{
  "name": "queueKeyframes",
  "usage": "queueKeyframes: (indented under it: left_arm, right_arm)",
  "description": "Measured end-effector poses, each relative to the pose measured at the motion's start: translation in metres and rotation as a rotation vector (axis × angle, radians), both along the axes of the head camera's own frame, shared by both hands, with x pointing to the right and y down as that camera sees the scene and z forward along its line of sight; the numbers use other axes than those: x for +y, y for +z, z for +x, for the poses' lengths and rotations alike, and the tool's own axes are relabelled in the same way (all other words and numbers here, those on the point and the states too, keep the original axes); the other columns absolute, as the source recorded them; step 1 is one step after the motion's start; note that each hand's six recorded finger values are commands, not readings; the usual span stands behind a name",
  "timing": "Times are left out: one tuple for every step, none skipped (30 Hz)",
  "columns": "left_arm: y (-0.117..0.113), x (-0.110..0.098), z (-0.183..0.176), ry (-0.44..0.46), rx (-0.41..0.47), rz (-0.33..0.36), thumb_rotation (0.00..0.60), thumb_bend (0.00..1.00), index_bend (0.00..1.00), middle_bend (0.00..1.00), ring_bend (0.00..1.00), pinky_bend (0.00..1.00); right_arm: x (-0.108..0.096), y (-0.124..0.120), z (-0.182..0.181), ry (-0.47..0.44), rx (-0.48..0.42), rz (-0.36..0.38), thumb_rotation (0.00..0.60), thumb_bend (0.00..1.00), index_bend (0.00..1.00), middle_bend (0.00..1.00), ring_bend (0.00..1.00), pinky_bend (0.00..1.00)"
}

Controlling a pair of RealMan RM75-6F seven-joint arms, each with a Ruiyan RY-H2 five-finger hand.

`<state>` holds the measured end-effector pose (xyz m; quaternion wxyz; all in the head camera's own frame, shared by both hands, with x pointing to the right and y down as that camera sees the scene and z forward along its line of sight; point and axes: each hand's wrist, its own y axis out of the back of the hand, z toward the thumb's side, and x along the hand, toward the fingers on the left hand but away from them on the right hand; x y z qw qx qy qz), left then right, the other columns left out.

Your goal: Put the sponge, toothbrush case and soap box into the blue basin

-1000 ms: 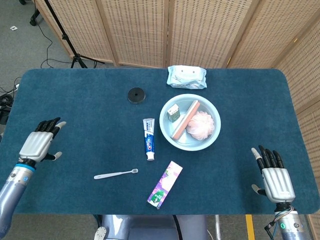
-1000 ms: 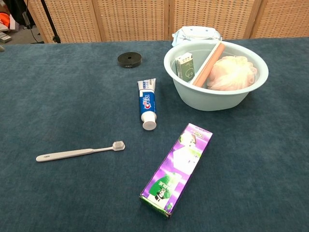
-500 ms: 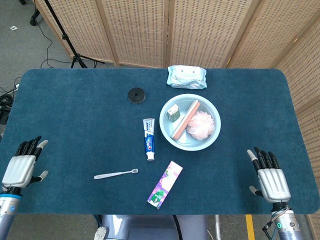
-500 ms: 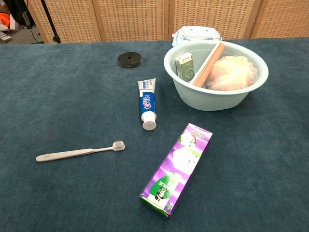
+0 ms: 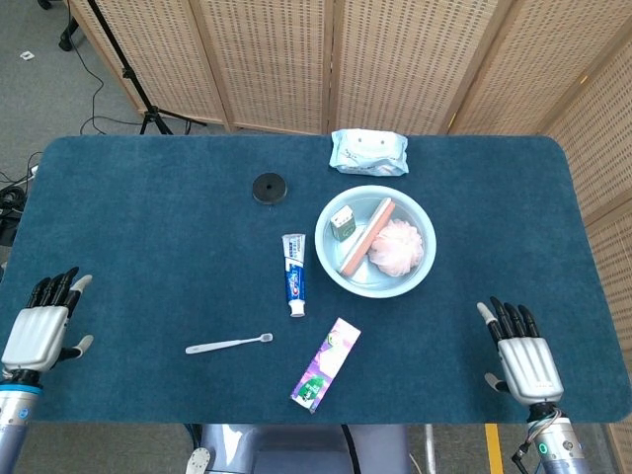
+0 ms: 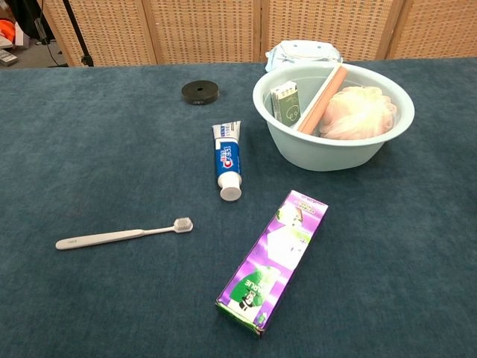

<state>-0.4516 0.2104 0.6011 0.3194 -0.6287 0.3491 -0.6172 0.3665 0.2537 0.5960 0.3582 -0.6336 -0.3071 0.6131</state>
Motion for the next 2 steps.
queueKeyframes:
  left_arm:
    - [0.0003, 0.0, 0.0003, 0.001, 0.001, 0.0, 0.6, 0.23, 0.0, 0.0, 0.0, 0.0]
    - [0.0006, 0.0002, 0.0008, 0.004, 0.001, 0.0, 0.6, 0.23, 0.0, 0.0, 0.0, 0.0]
  right_arm:
    - [0.0002, -0.0001, 0.0004, 0.001, 0.001, -0.001, 0.6, 0.1, 0.0, 0.0, 0.0, 0.02]
    - [0.0001, -0.0004, 0.0006, 0.002, 0.002, 0.0, 0.6, 0.1, 0.0, 0.0, 0.0, 0.02]
